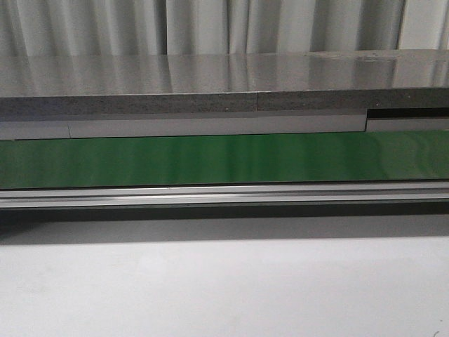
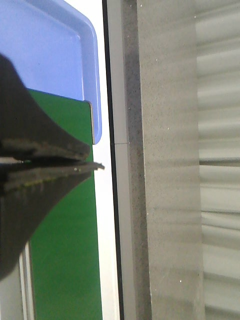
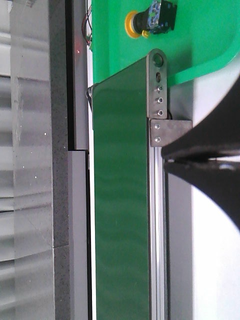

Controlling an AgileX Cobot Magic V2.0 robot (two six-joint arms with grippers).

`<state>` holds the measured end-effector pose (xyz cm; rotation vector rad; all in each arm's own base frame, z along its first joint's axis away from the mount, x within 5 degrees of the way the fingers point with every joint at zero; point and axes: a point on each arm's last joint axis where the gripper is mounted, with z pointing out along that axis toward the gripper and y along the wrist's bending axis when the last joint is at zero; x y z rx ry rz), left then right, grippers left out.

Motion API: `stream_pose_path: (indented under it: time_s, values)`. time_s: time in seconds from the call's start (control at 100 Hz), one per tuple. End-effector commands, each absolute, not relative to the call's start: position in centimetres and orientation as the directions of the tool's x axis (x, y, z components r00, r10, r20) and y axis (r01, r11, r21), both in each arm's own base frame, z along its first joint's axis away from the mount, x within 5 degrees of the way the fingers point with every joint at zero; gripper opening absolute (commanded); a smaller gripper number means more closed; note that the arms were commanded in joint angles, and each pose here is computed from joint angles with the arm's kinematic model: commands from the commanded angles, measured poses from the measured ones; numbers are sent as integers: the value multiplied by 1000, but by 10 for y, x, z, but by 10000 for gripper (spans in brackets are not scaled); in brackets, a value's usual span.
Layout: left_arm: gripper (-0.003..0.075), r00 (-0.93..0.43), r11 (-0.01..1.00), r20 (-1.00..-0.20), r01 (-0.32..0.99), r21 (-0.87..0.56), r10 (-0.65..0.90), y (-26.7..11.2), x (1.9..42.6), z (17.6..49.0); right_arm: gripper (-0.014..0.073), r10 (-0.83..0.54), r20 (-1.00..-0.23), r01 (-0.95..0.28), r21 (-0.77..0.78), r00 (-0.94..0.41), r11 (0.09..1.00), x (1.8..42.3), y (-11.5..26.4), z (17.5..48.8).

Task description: Move button from left to right

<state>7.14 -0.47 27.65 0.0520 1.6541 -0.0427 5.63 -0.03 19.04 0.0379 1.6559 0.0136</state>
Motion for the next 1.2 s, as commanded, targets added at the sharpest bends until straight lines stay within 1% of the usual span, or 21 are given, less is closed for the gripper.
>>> stream_pose_path:
  time_s: [0.0, 0.14, 0.26, 0.37, 0.53, 0.84, 1.19]
  values:
    - [-20, 25, 999, -1000, 51, 2, 1, -4, 68, 289, -68, 23, -999, 20, 24, 37, 1000, 54, -1, 204]
    - [-20, 32, 998, -999, 46, 30, 28, -3, 63, 277, -68, 23, -999, 20, 24, 37, 1000, 54, -1, 204]
    - [-20, 19, 999, -1000, 37, -12, -13, -2, 61, 262, -68, 23, -999, 20, 24, 37, 1000, 54, -1, 204]
    - [-20, 7, 999, -1000, 35, -21, -21, -2, 59, 247, -68, 23, -999, 20, 24, 37, 1000, 54, -1, 204]
    - [-20, 38, 999, -999, 40, -21, -22, -2, 57, 231, -68, 23, -999, 20, 24, 37, 1000, 54, -1, 204]
    - [-20, 80, 999, -996, 43, -21, -24, -2, 52, 215, -68, 23, -999, 20, 24, 37, 1000, 54, -1, 204]
    - [-20, 87, 999, -996, 49, -22, -26, -3, 55, 203, -68, 23, -999, 20, 24, 37, 1000, 54, -1, 204]
